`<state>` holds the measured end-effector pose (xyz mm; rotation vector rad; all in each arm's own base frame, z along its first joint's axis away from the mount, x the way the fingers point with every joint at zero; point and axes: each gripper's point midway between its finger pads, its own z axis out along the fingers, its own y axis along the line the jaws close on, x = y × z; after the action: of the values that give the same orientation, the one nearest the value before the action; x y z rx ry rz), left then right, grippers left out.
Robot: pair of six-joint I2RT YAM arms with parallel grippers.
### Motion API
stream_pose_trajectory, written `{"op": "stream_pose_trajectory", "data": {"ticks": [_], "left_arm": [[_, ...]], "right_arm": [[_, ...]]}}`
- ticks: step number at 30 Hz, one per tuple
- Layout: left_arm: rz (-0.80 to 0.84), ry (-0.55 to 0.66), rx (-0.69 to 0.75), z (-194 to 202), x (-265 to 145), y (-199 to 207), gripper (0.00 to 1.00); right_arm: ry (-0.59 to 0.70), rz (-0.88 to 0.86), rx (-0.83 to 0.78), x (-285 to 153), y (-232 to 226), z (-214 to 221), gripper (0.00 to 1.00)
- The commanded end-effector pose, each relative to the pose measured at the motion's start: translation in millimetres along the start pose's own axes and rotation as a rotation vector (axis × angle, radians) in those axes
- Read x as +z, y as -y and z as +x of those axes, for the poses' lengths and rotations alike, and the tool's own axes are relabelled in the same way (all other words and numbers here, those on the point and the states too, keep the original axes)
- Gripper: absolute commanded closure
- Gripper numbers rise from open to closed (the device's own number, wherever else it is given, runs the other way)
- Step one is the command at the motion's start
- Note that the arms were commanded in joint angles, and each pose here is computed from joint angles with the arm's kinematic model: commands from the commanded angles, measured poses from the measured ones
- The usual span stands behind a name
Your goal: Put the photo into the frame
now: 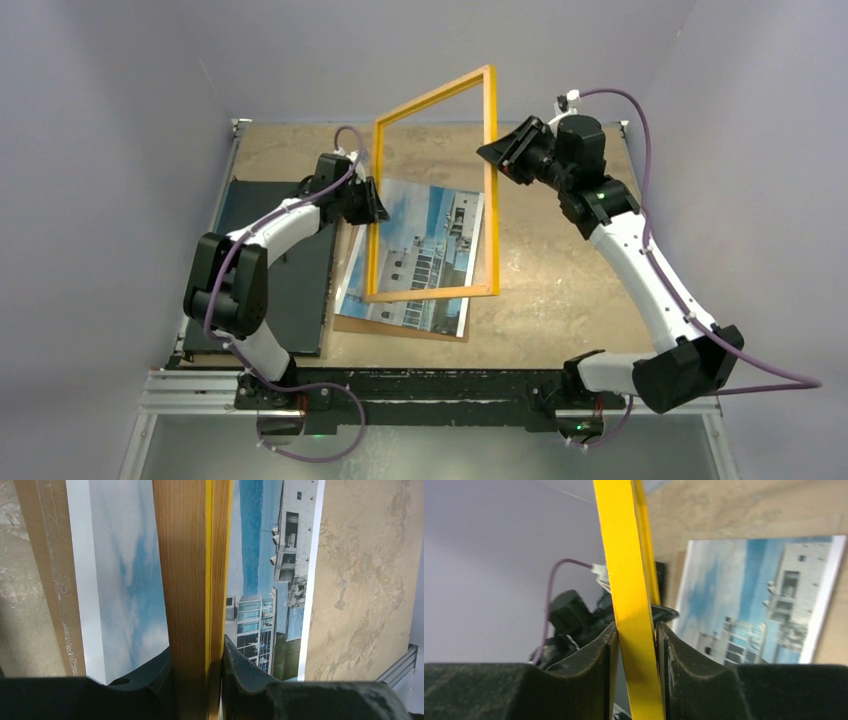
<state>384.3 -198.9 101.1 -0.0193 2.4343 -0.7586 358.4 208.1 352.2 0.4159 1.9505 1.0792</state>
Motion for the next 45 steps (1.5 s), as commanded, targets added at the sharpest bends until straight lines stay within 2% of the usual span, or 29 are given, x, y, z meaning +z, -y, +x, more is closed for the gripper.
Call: {"op": "stream_pose_trajectory", "data": {"ticks": [1,5,10,12,16,24,28,32,37,42,45], "left_arm": [[0.101,0.145,0.07,-44.5,-24.2,36.7,0.95],[0.121,0.145,0.069,-44.9,-27.6,41.5,0.94],[0.162,0.132,0.072,-43.8,-29.3,50.5,0.9],[0.189,0.123,0.08,-44.4,-30.6,57.4,0.77],[0.214,0.109,0.132,-39.7,-30.0,72.5,0.55],[0.224,0.065,0.208,-24.1,-19.5,77.8,0.33],[0.132,0.067,0.3,-25.6,-12.3,56.9,0.32],[-0.025,0.047,0.431,-21.4,3.1,18.9,0.36],[-0.205,-0.051,0.554,-2.5,24.0,-23.6,0.4],[-0.233,-0.074,0.566,5.3,29.9,-32.5,0.42],[-0.224,-0.072,0.602,5.9,29.3,-31.9,0.43]], "right_arm": [[-0.12,0.102,-0.056,1.0,33.8,29.0,0.64],[-0.144,0.089,-0.057,1.9,37.6,35.7,0.65],[-0.154,0.114,-0.066,2.2,49.0,36.3,0.91],[-0.145,0.159,-0.068,0.9,62.3,31.5,0.99],[-0.119,0.208,-0.047,-8.3,95.0,16.9,1.0],[-0.06,0.222,0.01,-40.7,131.2,-13.0,1.0],[-0.034,0.251,0.006,-55.0,143.6,-28.6,1.0],[-0.024,0.296,-0.021,-65.3,157.1,-39.5,1.0],[0.01,0.524,-0.104,-78.5,196.7,-55.8,1.0],[0.016,0.68,-0.109,-83.5,238.3,-51.5,0.85],[0.009,0.741,-0.104,-85.1,256.7,-46.2,0.81]]}}
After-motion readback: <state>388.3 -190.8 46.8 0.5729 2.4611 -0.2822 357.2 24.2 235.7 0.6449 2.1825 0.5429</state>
